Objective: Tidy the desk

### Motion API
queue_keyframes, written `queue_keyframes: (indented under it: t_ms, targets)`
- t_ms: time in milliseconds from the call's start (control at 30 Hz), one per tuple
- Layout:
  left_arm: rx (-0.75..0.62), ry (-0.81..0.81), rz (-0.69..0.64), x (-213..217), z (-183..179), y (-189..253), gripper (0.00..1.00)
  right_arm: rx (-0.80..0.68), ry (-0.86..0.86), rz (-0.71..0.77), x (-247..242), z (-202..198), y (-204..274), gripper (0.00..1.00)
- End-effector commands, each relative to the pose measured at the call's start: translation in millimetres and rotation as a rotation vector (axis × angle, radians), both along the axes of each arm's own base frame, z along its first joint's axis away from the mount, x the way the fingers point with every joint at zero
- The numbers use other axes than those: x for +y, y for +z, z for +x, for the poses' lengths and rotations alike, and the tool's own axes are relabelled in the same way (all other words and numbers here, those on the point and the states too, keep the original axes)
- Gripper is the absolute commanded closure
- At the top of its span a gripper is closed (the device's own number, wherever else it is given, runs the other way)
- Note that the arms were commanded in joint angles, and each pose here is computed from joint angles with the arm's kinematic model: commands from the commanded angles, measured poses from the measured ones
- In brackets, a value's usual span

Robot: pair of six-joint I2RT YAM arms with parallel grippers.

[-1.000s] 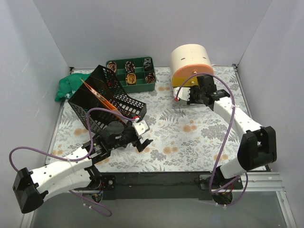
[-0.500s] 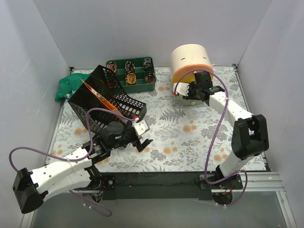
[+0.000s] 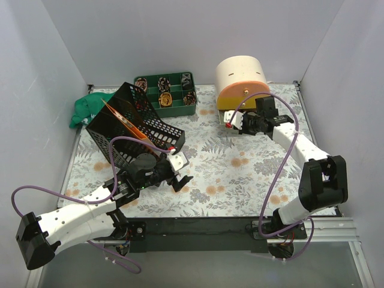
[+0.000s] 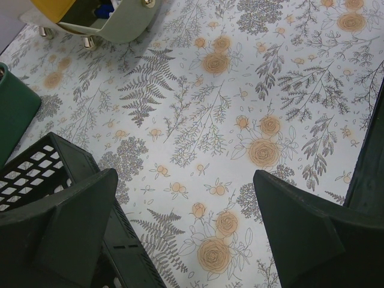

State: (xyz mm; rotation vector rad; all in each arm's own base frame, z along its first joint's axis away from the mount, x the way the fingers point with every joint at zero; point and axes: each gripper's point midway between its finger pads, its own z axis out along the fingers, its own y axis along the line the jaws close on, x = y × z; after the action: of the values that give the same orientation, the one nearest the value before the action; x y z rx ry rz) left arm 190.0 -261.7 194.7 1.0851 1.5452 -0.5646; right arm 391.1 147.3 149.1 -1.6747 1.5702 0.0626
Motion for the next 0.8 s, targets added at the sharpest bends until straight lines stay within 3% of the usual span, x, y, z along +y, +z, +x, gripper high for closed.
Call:
queue_keyframes:
  t_ms: [0,367,600,767]
  targets:
    - [-0.018,-0.003,-0.003,2,-1,4,0.02,0.057,0.074,-0.012,-7,-20,-20,0.99]
    - [-0.016,-0.006,0.001,1,-1,3,0.02,0.133,-0.004,-0.263,-68,-5,-72,0.99]
    - [-0.016,0.001,0.004,2,0,2,0.02,0.135,-0.06,-0.242,-65,29,-84,0.98]
    - [-0.018,0.005,0.006,2,1,2,0.02,0.061,-0.141,-0.201,-64,56,-86,0.92]
